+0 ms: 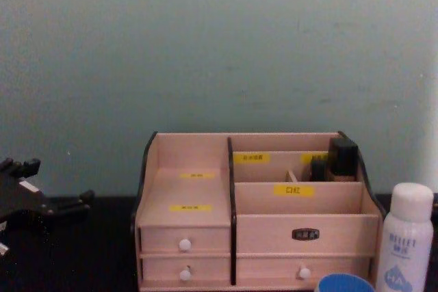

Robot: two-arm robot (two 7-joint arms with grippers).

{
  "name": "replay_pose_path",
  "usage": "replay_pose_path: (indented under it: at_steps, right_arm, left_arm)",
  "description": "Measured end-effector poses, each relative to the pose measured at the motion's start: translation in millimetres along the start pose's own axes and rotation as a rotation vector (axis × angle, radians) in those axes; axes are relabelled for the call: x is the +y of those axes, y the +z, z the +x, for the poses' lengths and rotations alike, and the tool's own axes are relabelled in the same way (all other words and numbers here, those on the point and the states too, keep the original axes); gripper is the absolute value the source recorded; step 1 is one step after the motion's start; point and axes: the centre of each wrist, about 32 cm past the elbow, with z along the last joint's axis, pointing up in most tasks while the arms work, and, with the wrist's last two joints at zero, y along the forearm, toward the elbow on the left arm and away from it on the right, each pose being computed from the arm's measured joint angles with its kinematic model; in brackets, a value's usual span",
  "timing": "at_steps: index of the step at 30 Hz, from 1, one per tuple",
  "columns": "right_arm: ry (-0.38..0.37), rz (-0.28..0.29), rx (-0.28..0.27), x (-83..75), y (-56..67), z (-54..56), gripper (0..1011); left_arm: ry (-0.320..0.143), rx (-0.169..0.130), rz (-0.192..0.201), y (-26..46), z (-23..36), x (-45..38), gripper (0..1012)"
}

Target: Pick up the facial cleanser and watermelon frost from the table and place them into the tiered storage box.

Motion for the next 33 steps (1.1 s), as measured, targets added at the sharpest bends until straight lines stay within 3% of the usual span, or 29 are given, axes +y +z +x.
replay_pose_path:
  at_steps: [33]
  right_arm:
    - [0.0, 0.0, 0.0, 0.0, 0.0, 0.0, 1002]
  left_arm:
    - [0.0, 0.0, 0.0, 0.0, 0.0, 0.0, 1001]
